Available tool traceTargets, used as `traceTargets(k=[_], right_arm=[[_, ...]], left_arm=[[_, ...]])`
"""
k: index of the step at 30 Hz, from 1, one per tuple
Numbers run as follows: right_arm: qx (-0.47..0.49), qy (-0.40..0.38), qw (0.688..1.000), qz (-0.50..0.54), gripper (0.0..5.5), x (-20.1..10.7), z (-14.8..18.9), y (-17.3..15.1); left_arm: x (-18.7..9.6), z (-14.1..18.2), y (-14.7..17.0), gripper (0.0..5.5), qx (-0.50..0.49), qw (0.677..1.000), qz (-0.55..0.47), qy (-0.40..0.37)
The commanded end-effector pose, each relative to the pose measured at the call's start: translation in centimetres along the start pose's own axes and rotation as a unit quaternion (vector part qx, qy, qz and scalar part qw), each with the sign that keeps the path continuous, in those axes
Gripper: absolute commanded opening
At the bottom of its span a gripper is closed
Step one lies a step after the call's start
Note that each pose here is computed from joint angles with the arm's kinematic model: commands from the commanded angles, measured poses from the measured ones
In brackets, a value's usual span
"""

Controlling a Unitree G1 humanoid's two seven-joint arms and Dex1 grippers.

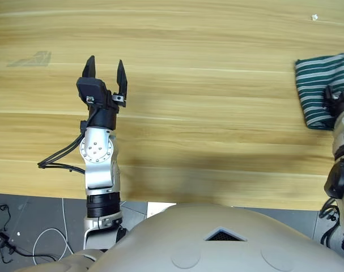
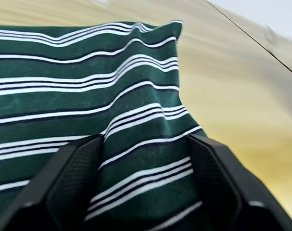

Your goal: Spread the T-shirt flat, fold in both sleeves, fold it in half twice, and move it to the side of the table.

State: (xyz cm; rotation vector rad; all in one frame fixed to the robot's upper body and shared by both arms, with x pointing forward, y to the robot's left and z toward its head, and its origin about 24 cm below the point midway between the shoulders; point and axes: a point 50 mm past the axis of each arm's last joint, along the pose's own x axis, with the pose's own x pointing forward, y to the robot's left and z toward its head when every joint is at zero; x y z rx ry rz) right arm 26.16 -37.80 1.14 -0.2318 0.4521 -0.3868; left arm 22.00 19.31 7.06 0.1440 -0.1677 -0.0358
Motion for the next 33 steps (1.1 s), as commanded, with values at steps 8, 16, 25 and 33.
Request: traceTargets(k=[8, 16, 25, 33], right_arm=[[-0.105, -0.432, 0.893, -0.068, 3.2, -4.0, 13.1, 1.2], [0.087, -0.527, 0.839, 0.106, 3.2, -9.7, 11.7, 15.3], [0.094, -0.468, 0.864, 0.163, 3.2, -9.0, 7.5, 17.6], [0.093, -0.454, 0.872, 0.155, 3.2, -8.2, 6.8, 17.6]], left_arm=[[0.3, 0.6, -0.9, 3.08, -0.028, 0.999, 0.028, -0.028], [1.5, 1.6, -3.4, 3.08, -0.018, 0.994, 0.045, -0.101], [1.3, -0.9, -4.5, 3.08, 0.057, 0.991, 0.028, -0.118], [1.3, -1.3, -4.8, 3.08, 0.072, 0.986, 0.04, -0.142]])
